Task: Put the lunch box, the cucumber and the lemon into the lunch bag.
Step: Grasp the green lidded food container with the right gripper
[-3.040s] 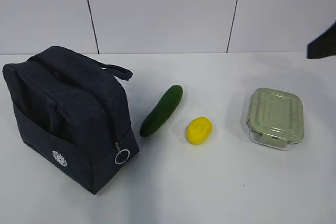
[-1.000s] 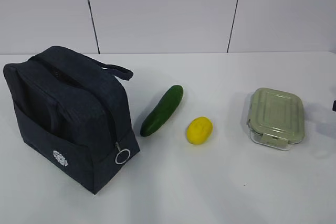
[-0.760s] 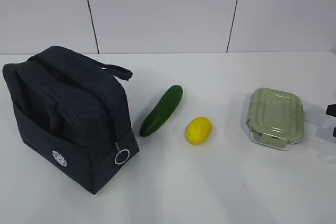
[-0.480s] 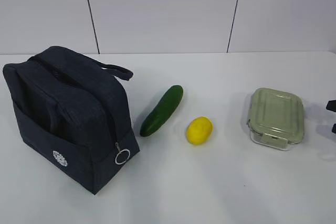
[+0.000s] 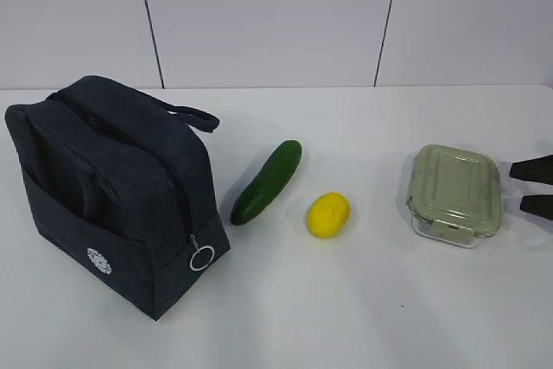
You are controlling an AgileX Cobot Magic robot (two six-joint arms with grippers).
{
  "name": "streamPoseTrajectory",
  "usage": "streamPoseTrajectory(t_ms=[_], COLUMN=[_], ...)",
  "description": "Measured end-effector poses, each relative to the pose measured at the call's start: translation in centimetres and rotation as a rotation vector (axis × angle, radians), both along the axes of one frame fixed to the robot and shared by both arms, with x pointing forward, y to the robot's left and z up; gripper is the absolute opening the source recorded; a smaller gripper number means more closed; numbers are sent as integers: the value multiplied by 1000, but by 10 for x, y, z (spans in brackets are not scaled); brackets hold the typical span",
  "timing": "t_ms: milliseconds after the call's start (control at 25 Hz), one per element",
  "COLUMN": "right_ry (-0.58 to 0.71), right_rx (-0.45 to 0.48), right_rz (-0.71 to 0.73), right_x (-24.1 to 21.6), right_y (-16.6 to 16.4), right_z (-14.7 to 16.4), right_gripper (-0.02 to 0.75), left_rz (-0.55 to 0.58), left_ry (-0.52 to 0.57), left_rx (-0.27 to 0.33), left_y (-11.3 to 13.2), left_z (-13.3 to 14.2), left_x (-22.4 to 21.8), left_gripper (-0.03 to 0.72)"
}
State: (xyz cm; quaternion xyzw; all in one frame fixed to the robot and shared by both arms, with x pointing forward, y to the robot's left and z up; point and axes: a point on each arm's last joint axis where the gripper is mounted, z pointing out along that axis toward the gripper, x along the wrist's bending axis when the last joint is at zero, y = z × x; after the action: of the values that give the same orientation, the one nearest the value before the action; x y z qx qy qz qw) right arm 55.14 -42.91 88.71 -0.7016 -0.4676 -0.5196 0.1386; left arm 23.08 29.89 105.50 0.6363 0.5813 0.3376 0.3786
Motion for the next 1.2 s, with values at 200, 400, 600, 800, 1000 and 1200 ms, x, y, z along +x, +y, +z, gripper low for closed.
streamPoseTrajectory(t_ms=[200, 400, 600, 800, 1000, 1200], right_ry=[-4, 18, 13, 4, 41, 51], right_rx=[-9, 8, 3, -8, 15, 23], right_rz=[16, 16, 24, 67, 85, 99], right_x=[3, 4, 6, 14, 14, 16], right_y=[1, 1, 2, 12, 17, 22], right_z=[0, -10, -9, -8, -23, -28], right_gripper=[538, 538, 538, 539, 539, 538], left_rz=[0, 0, 0, 0, 0, 0], left_ry=[0, 0, 0, 0, 0, 0], left_rx=[0, 0, 0, 0, 0, 0], left_y=[0, 0, 0, 0, 0, 0], left_z=[0, 0, 0, 0, 0, 0], left_x=[0, 0, 0, 0, 0, 0], left_gripper=[241, 241, 241, 241, 241, 241])
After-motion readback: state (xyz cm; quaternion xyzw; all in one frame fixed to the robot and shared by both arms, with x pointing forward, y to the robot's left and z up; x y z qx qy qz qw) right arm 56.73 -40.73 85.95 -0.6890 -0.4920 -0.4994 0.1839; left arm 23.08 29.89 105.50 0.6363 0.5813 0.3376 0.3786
